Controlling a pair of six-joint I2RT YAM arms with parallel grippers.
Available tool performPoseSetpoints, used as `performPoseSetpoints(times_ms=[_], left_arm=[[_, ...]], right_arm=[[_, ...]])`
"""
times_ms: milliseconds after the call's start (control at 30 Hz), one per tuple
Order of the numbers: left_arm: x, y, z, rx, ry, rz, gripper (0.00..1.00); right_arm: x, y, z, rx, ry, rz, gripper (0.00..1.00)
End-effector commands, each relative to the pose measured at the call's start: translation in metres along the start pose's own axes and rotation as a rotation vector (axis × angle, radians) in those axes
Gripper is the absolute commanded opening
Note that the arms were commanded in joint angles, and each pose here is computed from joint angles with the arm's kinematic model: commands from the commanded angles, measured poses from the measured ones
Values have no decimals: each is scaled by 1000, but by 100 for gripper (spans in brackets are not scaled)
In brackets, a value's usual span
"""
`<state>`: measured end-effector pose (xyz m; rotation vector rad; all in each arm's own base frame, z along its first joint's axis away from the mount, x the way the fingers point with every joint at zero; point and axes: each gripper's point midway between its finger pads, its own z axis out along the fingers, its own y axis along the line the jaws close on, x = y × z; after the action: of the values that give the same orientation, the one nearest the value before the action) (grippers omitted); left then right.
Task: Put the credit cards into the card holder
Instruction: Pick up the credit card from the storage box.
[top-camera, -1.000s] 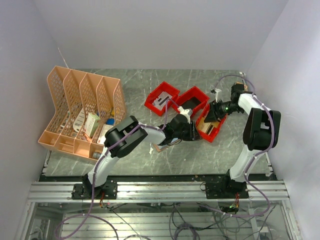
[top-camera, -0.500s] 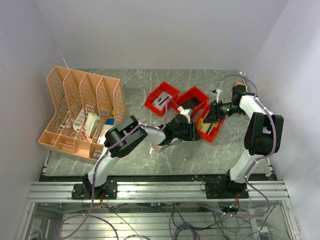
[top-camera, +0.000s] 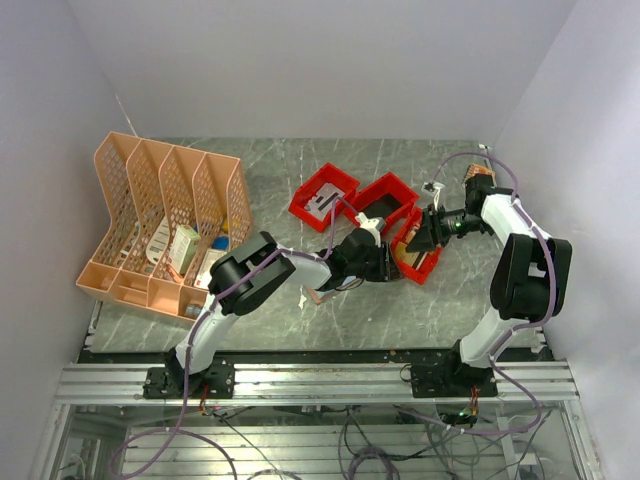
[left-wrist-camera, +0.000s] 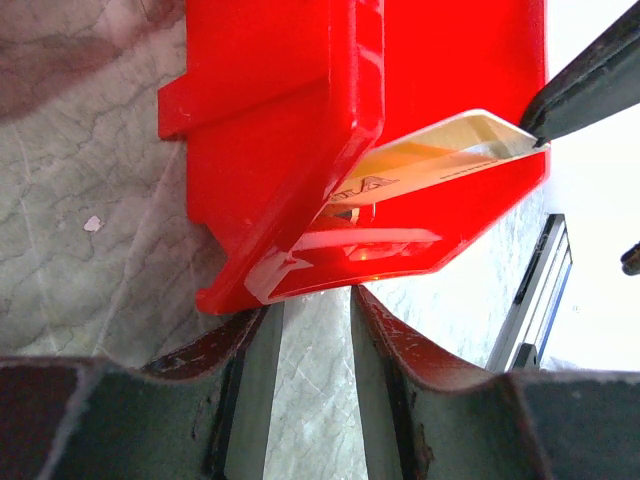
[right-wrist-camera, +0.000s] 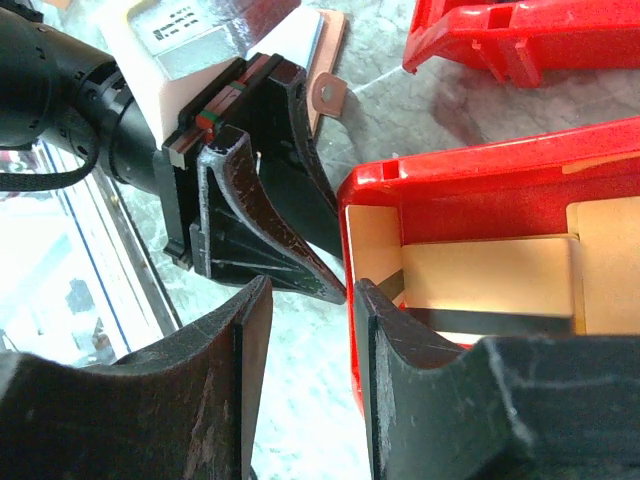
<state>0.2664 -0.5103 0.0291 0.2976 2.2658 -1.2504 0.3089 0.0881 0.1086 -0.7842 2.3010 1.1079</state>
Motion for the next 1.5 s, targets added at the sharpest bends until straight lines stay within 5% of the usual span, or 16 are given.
performPoseSetpoints(times_ms=[0,1267,1467], left_arm=[[-9,4,2,-15,-22,24,45],[-15,3,-6,1,-51,18,44],[-16,3,-6,1,-53,18,45]], right_arm=[[0,12,-2,-25,-8,-17,39],[3,39,-2,-111,-12,-110,41],[9,12,-2,34,35,-163,52]])
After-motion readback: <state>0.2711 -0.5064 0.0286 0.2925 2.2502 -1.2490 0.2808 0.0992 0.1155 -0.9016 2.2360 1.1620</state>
